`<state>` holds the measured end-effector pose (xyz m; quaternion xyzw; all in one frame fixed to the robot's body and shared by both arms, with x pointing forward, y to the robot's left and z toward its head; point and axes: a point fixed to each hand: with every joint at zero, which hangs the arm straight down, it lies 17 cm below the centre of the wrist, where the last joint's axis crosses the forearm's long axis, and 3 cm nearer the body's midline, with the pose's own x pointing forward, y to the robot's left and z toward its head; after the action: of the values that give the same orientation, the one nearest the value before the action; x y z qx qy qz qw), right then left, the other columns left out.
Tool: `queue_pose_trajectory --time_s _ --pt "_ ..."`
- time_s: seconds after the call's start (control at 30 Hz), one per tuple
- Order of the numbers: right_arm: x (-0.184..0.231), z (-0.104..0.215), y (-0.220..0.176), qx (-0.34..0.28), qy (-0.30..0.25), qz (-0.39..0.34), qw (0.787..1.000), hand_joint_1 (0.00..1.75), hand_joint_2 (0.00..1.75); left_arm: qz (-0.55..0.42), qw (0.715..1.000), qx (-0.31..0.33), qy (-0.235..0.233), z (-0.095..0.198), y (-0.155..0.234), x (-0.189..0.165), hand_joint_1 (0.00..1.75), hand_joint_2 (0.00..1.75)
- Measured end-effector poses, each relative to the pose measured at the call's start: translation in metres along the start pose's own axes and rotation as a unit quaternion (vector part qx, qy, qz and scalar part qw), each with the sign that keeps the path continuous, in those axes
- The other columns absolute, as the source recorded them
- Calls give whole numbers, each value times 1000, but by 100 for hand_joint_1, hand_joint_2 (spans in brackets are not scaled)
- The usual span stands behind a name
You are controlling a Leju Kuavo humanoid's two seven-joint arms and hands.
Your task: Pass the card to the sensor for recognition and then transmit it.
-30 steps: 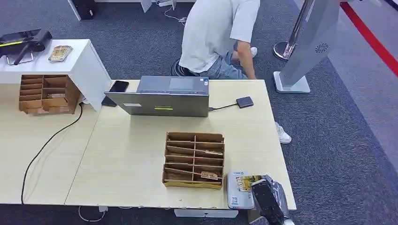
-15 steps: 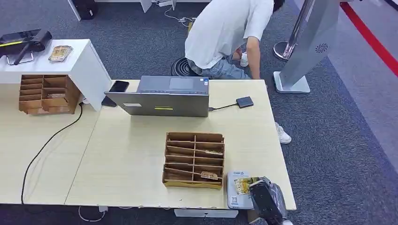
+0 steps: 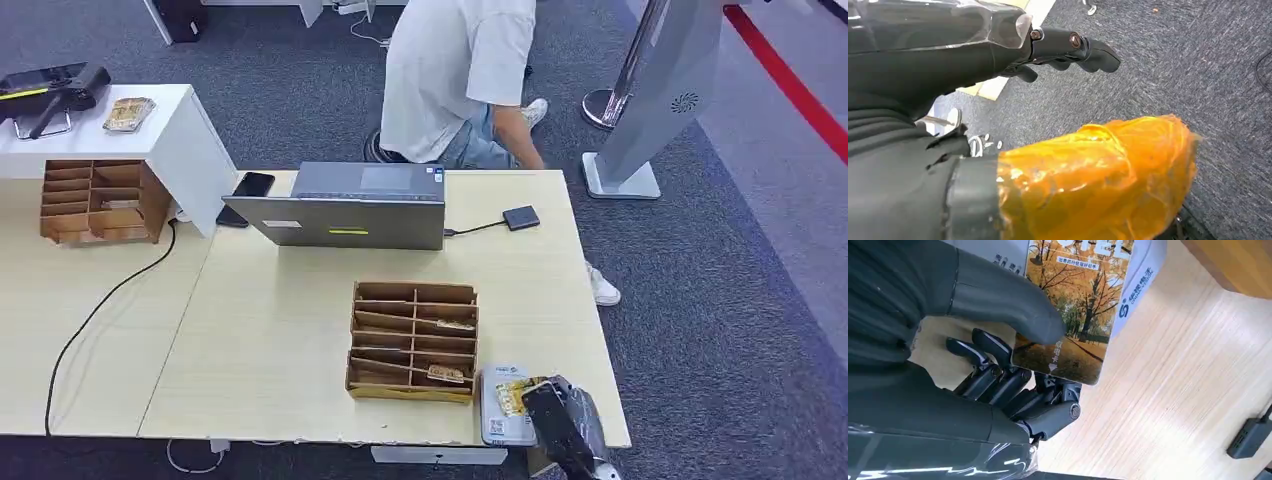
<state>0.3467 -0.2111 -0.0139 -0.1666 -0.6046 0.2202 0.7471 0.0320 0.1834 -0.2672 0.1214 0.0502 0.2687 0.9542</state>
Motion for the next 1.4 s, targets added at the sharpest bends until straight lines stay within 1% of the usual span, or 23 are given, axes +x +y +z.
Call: queue_pose_trajectory --time_s 1.4 --pt "-3 -5 0 2 4 15 1000 175 175 2 1000 1 2 0 0 -1 0 0"
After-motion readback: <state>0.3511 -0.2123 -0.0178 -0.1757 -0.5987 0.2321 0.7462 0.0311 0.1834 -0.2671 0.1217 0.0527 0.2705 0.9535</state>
